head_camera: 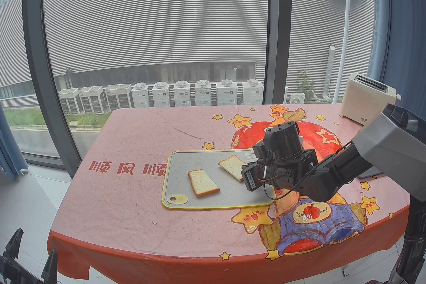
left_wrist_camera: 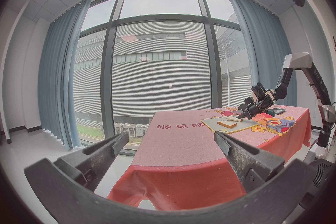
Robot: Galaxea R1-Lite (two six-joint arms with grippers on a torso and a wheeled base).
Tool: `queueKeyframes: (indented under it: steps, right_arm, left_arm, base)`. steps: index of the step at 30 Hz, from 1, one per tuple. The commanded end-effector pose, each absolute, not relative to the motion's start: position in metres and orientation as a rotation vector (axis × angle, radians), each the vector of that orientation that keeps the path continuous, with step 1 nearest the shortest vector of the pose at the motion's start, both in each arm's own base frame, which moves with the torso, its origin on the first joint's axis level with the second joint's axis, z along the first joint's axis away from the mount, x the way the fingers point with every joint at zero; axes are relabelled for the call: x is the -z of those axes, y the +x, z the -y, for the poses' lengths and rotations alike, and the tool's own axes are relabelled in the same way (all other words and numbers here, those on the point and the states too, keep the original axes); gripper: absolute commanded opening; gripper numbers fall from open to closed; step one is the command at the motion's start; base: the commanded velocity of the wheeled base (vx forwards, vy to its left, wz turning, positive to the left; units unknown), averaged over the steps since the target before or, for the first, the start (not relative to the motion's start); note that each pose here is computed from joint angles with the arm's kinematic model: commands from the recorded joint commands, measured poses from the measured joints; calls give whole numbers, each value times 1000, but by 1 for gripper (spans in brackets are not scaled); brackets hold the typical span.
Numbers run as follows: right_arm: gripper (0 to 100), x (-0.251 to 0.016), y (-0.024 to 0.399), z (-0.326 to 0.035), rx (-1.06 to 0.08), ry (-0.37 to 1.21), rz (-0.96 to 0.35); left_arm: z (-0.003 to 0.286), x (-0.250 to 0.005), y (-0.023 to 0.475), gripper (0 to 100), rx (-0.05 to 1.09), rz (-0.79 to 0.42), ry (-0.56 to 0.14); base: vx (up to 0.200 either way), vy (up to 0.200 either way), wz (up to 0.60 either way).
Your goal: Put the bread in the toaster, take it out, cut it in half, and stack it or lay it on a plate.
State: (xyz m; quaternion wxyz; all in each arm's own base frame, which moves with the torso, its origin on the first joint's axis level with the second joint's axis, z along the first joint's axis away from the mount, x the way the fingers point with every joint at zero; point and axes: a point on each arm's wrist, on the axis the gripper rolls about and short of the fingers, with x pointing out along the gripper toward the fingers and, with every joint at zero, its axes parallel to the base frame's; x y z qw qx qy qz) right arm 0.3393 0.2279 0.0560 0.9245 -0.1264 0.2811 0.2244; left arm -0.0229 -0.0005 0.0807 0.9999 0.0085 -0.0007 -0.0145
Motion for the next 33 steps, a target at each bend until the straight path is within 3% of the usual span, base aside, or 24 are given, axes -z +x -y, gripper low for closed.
queueKeyframes:
  steps: [1, 13, 33]
  right_arm:
    - [0, -56, 339, -228, -461, -261, -578]
    - [0, -62, 337, -228, -457, -258, -561]
    - [0, -97, 311, -215, -466, -235, -516]
  left_arm:
    - [1, -76, -22, 100, 29, -9, 17]
    - [1, -76, -22, 100, 29, -9, 17]
    - [1, -76, -22, 100, 28, -9, 17]
  base:
    - [0, 0, 0]
    - [0, 0, 0]
    - [0, 0, 0]
